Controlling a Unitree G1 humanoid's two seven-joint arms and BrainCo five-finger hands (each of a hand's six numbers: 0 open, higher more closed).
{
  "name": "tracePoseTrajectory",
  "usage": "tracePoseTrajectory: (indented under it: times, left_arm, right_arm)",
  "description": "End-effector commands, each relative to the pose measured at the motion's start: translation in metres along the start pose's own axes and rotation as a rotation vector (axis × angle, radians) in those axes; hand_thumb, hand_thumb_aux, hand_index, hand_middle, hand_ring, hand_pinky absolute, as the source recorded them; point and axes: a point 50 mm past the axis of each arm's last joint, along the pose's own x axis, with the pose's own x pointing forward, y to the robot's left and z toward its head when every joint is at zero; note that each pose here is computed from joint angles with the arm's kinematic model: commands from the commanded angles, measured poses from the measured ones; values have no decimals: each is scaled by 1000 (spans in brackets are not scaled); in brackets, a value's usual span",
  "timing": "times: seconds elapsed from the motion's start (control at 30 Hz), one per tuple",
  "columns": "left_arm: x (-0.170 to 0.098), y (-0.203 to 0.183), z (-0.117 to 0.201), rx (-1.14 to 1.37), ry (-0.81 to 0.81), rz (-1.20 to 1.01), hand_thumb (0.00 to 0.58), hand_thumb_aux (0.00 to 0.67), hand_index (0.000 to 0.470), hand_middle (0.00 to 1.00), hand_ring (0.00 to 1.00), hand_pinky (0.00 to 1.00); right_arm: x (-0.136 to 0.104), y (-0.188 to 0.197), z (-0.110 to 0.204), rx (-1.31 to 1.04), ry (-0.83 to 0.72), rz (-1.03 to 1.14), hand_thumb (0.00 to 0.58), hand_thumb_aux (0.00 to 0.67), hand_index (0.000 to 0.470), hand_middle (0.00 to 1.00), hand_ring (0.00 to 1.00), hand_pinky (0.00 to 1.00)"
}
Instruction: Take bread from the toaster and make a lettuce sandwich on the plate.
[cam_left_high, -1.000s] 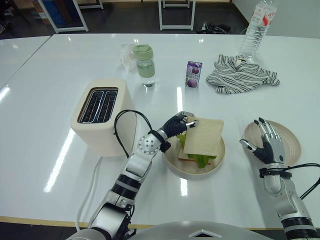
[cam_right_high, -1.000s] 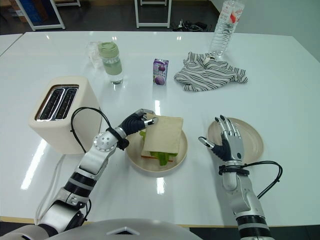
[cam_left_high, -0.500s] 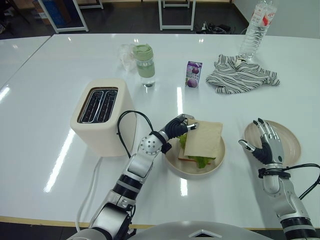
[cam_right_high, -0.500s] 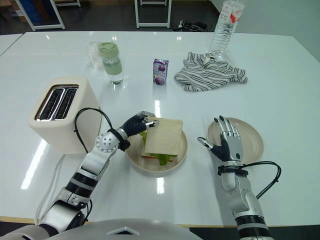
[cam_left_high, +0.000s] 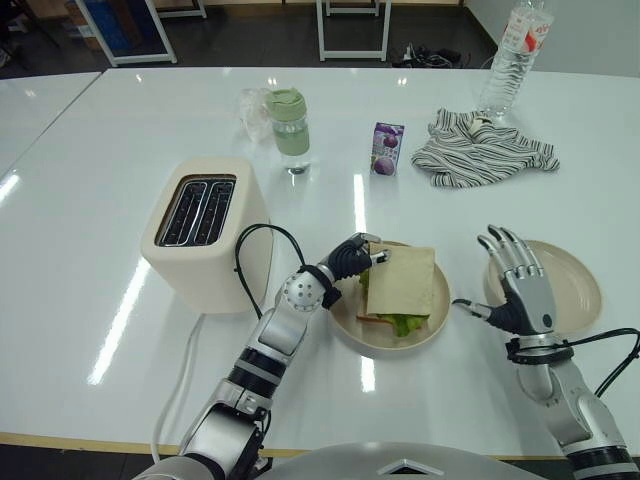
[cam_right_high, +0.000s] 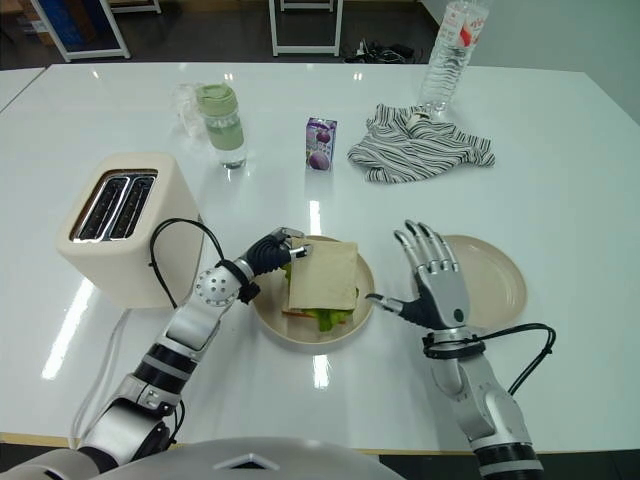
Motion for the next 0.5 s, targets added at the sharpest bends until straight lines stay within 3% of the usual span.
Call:
tracePoseTrajectory:
  times: [0.03, 0.5]
  left_arm:
    - [2, 0, 0, 26, 9, -1, 580, 670, 470, 1000, 1000, 1000]
    - [1, 0, 2, 33, 8, 3, 580, 670, 470, 1000, 1000, 1000]
  right_arm:
    - [-3, 10, 34, 8, -178, 49, 0, 0, 0, 0, 0, 0]
    - [-4, 48, 51, -61, -272, 239, 0, 0, 0, 0, 0, 0]
